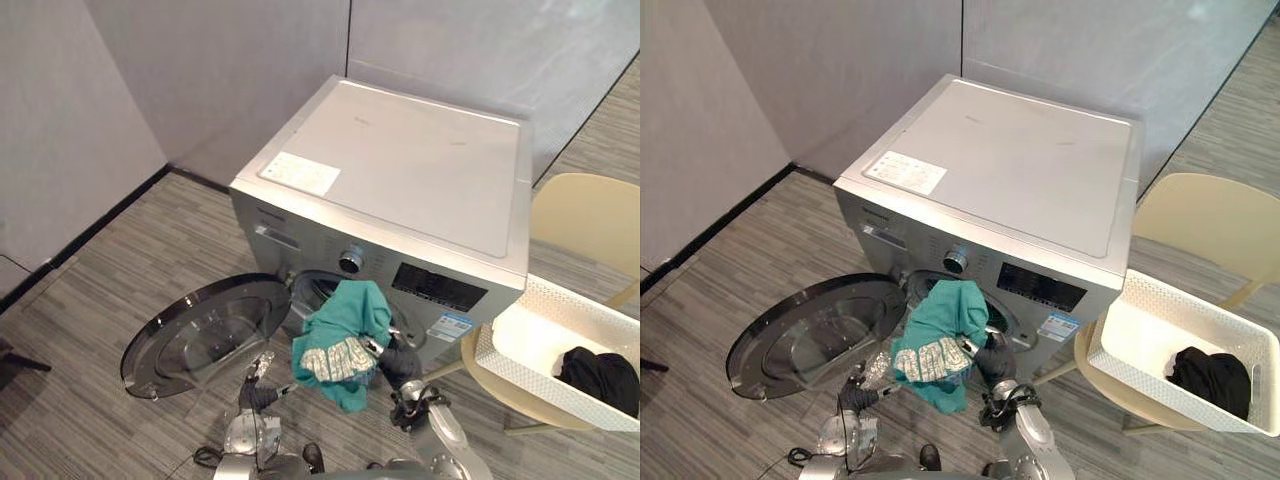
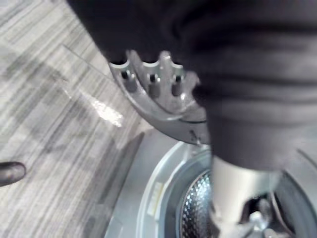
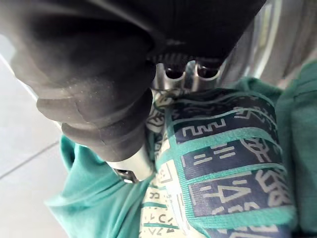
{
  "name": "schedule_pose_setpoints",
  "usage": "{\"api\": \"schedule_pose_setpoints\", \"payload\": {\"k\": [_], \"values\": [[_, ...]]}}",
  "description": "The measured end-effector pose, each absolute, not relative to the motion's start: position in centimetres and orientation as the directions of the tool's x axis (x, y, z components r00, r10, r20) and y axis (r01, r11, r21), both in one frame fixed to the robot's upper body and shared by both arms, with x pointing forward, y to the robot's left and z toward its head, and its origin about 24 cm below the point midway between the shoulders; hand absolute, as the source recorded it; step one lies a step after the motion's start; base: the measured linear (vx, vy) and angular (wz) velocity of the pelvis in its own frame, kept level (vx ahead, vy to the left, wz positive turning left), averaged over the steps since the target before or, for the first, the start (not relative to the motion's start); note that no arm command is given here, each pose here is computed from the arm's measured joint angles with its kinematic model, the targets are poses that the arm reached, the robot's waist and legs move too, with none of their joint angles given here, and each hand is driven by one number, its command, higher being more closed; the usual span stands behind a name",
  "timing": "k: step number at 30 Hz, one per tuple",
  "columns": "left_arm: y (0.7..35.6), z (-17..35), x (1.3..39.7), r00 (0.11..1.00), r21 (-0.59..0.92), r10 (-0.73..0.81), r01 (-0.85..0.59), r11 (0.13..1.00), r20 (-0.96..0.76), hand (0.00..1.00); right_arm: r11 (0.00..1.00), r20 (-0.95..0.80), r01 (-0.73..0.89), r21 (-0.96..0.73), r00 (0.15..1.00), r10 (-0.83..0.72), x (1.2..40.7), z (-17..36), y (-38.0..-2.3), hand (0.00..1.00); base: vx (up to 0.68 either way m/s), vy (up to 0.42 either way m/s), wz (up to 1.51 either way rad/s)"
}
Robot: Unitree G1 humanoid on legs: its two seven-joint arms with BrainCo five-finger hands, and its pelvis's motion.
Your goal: Pick up the laundry basket with both hands and put the clothes into the washing machine.
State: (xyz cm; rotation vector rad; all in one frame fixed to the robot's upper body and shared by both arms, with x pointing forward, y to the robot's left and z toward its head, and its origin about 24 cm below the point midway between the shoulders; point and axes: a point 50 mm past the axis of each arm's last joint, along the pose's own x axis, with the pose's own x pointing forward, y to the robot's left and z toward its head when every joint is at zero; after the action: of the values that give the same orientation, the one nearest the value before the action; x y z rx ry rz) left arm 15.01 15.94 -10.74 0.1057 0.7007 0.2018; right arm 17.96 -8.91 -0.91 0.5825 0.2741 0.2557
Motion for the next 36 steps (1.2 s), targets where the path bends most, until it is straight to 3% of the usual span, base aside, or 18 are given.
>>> {"api": "schedule_pose_setpoints", "payload": {"k": [9, 12, 18, 24, 28, 34, 36], "values": [[15.5, -8.8, 17.0, 0.813, 0.094, 0.196, -0.173, 0.98, -0.548, 0.0, 0.864, -0.276, -0.127, 0.488, 0.916, 0.29, 20.3, -2.8, -9.4, 1.0, -0.09, -0.036, 0.1], [15.3, -7.3, 18.1, 0.849, 0.039, 0.198, -0.205, 0.978, -0.49, 0.0, 0.883, -0.244, -0.12, 0.454, 0.936, 0.253, 22.8, -1.6, -9.7, 1.0, -0.15, -0.059, 0.13], [14.6, -5.0, 19.7, 0.896, -0.116, 0.194, -0.259, 0.959, -0.4, 0.0, 0.887, -0.069, -0.01, 0.462, 0.996, 0.047, 31.5, 5.3, -11.1, 1.0, -0.17, -0.048, 0.14], [13.1, -3.4, 20.4, 0.931, -0.201, 0.154, -0.23, 0.952, -0.331, 0.0, 0.822, 0.048, 0.138, 0.553, 0.979, -0.197, 36.5, 12.0, -15.4, 1.0, -0.01, -0.072, 0.24], [11.4, -2.5, 21.3, 0.952, -0.231, 0.087, -0.159, 0.96, -0.294, 0.0, 0.743, 0.034, 0.231, 0.628, 0.946, -0.323, 38.3, 14.7, -18.7, 1.0, 0.1, -0.044, 0.22], [10.0, -1.2, 22.1, 0.971, -0.283, 0.031, -0.099, 0.954, -0.237, 0.0, 0.555, 0.025, 0.272, 0.786, 0.883, -0.468, 39.1, 18.7, -23.7, 1.0, 0.1, -0.051, 0.3], [9.8, -1.0, 22.2, 0.974, -0.287, 0.027, -0.093, 0.953, -0.225, 0.0, 0.542, 0.046, 0.261, 0.799, 0.872, -0.487, 39.2, 19.4, -23.9, 1.0, 0.08, -0.042, 0.21]]}}
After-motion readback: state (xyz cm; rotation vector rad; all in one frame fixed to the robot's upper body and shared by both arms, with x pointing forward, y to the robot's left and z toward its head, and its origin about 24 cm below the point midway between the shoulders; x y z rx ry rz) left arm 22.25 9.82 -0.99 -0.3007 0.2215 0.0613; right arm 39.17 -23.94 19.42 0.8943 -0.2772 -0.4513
